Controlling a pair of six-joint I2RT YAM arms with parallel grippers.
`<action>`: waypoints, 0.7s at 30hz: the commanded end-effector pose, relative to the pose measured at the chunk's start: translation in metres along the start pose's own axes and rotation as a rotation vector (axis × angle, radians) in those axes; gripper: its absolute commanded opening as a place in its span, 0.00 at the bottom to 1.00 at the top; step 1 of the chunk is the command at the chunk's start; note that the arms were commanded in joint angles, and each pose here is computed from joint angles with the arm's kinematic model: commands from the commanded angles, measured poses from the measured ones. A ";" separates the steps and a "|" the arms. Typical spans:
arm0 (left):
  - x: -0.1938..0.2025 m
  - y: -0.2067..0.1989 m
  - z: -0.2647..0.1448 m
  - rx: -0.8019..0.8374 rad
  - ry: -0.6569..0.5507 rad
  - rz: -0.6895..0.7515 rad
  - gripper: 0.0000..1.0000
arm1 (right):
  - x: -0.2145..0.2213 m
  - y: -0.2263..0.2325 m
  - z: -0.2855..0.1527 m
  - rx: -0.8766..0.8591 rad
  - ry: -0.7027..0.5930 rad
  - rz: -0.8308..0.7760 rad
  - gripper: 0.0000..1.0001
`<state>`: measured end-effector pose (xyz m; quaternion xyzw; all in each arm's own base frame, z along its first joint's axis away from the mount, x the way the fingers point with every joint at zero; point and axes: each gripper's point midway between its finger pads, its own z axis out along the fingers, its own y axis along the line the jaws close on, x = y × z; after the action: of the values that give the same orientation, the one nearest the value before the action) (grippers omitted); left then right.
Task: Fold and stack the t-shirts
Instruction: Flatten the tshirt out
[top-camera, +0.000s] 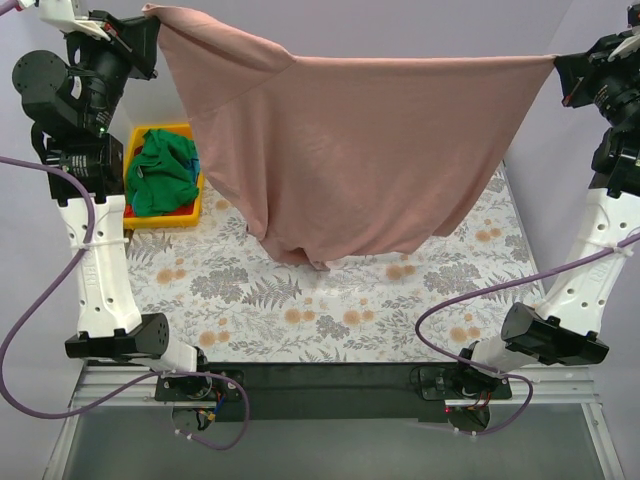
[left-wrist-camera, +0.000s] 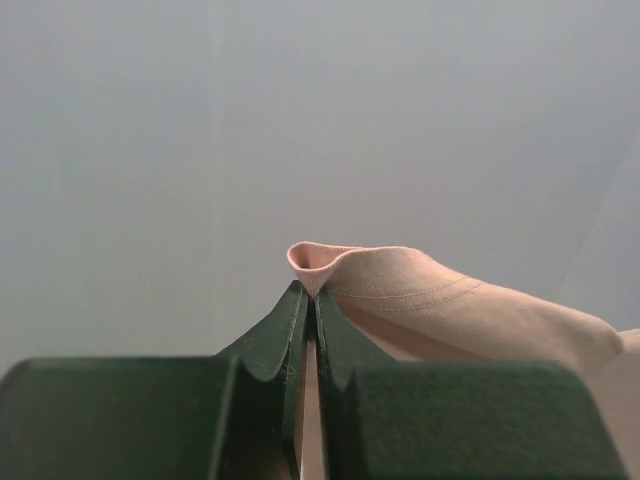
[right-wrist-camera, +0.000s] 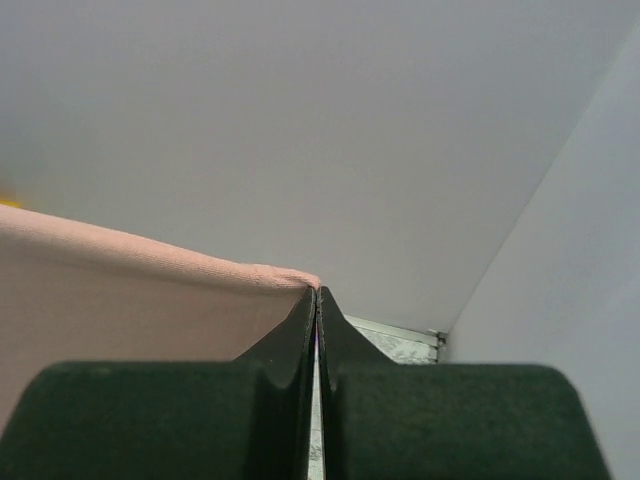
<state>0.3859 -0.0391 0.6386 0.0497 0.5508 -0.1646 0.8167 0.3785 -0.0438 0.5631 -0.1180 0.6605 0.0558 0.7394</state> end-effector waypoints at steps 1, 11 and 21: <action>0.013 -0.008 0.002 0.063 0.048 -0.077 0.00 | -0.021 0.031 -0.003 -0.152 -0.075 0.035 0.01; -0.020 0.016 -0.001 -0.136 -0.081 -0.015 0.00 | -0.039 0.012 -0.014 0.021 -0.118 -0.040 0.01; -0.079 -0.024 -0.065 -0.061 -0.255 0.093 0.00 | -0.098 0.032 -0.079 0.145 -0.302 -0.236 0.01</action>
<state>0.3602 -0.0369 0.6436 0.0219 0.5269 -0.1536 0.8357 0.3289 -0.0251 0.6024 -0.1215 0.6023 0.0224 0.7886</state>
